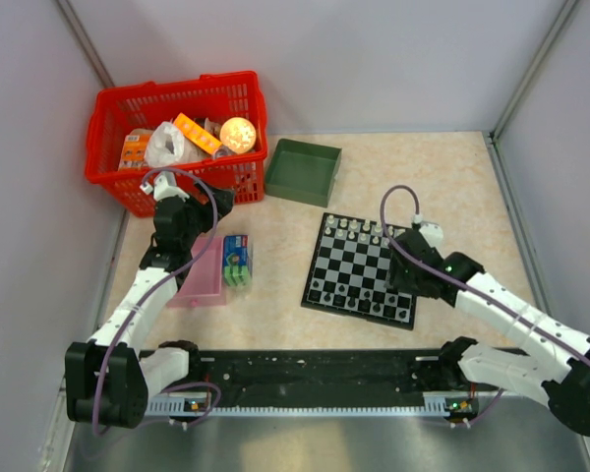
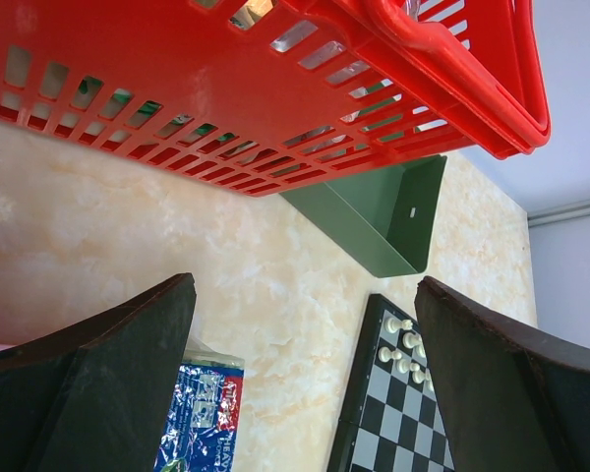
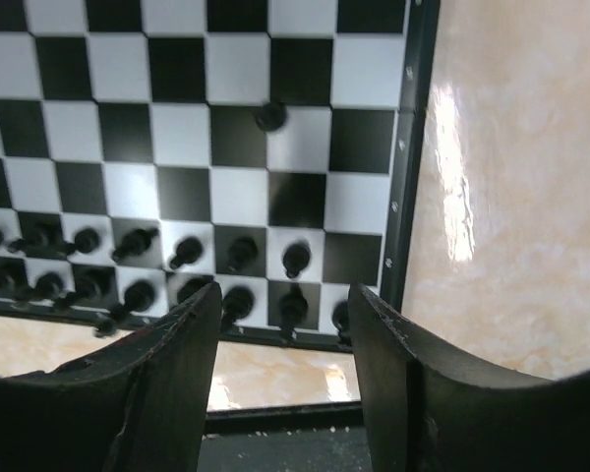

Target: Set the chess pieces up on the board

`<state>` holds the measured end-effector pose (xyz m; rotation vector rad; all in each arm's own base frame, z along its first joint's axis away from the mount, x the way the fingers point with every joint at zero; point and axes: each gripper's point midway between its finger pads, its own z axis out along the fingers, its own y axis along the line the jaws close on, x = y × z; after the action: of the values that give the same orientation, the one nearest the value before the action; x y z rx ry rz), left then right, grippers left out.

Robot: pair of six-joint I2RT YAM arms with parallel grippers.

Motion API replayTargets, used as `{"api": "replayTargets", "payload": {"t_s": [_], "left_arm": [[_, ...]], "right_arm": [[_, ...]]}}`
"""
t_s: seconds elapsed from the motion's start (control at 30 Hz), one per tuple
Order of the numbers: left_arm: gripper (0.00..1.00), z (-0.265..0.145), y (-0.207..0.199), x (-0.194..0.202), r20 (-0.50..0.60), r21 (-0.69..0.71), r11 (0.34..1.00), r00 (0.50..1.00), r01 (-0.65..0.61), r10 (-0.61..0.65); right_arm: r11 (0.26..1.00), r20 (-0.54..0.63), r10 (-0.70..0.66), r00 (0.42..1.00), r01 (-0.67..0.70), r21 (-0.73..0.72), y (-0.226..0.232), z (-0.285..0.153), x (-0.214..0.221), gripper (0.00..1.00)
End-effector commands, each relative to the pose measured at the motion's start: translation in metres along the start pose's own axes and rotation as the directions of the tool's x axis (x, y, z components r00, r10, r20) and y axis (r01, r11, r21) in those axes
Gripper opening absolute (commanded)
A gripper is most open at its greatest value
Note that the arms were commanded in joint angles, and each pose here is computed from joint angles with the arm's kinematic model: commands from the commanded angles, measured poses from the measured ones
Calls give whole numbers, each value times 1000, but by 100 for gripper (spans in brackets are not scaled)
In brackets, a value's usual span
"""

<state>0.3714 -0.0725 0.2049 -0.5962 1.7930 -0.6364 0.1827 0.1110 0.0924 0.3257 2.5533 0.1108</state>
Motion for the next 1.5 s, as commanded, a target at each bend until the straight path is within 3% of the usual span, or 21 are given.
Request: {"api": "replayTargets", "payload": {"t_s": [0.0,0.27,0.63,1.47], "left_arm": [[99,0,-9,-9,38,45,999,999,2,-3],[99,-3,-7,-11,46,37,999,999,-4,2],[99,-2,-3,-14,55,16,1000,998,-10,9],[99,1,-4,-16,53,20,1000,999,-8,7]], "right_arm": [[998,141,-67,988,70,-12,27,-4,-50,54],[996,89,-73,993,78,-53,34,32,-68,47],[994,28,-99,995,100,-54,34,63,-57,40],[992,-6,-126,992,126,3,24,81,-52,28]]}}
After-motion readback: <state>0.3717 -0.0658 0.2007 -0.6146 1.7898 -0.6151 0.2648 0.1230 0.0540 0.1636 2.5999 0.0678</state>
